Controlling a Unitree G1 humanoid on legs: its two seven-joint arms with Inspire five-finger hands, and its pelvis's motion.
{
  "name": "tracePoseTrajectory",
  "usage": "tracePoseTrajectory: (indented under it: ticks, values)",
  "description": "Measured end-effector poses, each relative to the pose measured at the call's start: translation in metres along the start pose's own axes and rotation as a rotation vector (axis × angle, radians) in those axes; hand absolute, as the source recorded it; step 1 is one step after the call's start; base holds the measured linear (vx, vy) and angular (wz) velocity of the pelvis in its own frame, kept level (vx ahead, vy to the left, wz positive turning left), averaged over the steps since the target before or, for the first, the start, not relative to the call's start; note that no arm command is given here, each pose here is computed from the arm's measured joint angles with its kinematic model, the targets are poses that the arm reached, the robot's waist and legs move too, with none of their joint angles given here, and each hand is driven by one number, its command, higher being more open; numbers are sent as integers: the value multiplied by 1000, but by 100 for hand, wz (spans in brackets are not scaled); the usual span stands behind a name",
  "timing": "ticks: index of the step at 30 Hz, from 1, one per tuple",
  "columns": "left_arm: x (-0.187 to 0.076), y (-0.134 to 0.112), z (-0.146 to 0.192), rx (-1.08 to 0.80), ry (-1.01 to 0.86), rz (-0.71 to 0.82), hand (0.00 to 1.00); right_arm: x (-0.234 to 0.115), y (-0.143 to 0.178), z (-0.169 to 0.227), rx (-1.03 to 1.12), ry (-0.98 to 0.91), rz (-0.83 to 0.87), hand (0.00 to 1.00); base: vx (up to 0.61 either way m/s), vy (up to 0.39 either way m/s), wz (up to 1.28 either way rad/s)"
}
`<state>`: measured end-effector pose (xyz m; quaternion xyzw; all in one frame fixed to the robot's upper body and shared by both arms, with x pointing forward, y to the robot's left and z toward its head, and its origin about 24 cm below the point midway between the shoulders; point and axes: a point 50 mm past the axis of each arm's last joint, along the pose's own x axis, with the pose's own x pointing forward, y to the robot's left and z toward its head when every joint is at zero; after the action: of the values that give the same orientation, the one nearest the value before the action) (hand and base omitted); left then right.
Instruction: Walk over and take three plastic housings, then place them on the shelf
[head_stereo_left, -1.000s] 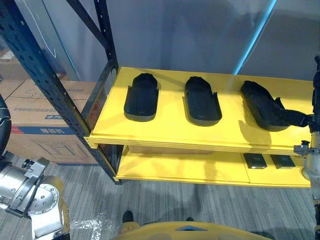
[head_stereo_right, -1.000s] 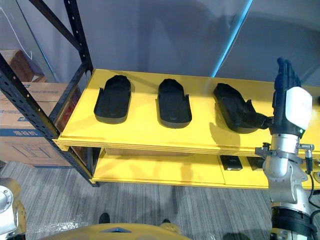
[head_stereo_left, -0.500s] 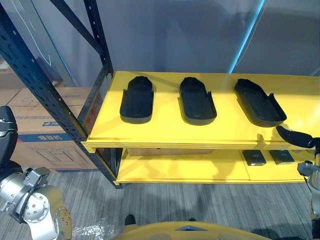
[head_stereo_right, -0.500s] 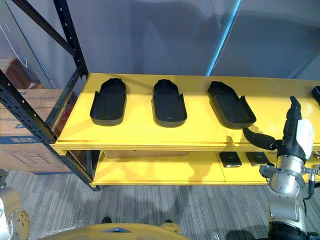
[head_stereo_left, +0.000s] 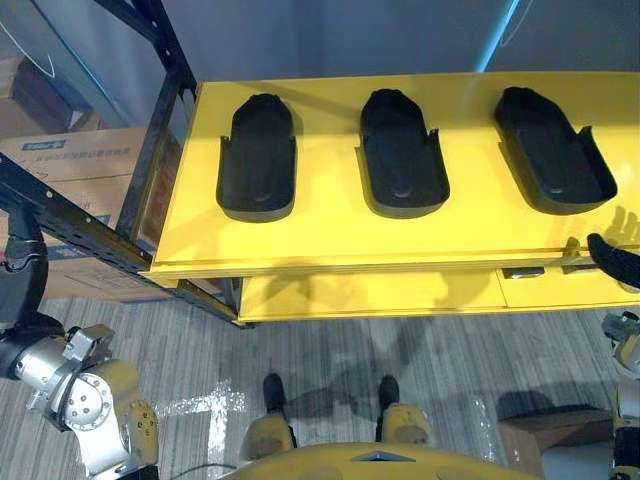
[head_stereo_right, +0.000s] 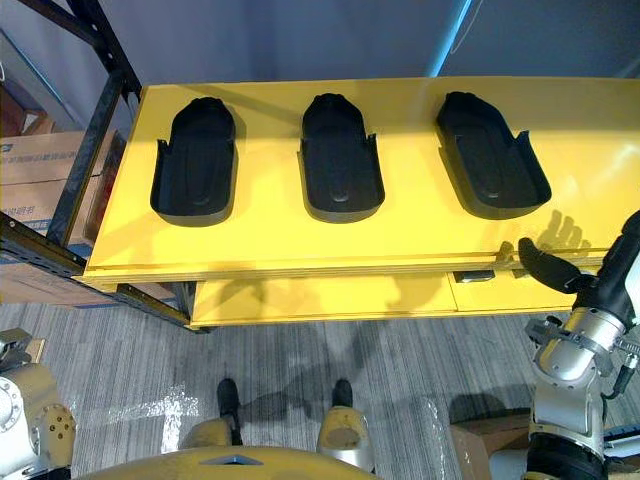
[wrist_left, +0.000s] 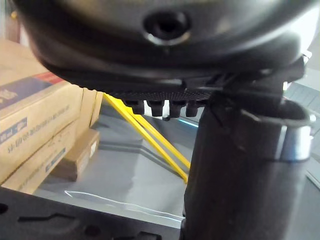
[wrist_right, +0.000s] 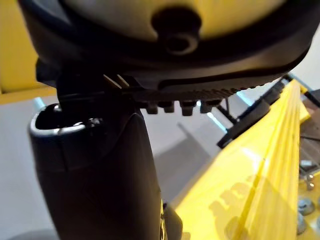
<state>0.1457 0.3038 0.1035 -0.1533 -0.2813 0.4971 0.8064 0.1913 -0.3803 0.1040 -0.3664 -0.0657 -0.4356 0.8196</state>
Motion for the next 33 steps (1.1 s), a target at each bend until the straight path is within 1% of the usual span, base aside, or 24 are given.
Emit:
tracePoseTrajectory:
  ticks: [5, 9, 17, 27, 33]
  values:
    - [-2, -4, -2, -17, 17, -7, 100, 8, -2, 9, 36, -20, -109, 100, -27, -7, 9]
    - [-3, -5, -4, -20, 26, -13, 100, 10, -2, 11, 42, -15, -147, 100, -17, -3, 10]
    - [-3, -5, -4, -19, 26, -14, 100, 15, -6, 5, 33, 46, -163, 100, -2, -12, 7]
    - [-3, -5, -4, -16, 26, -29, 100, 31, -12, 4, 42, 65, -198, 100, -4, -14, 5]
    - [-3, -5, -3, -14, 26, -50, 100, 33, -11, 6, 67, 72, -205, 100, -6, 4, 3]
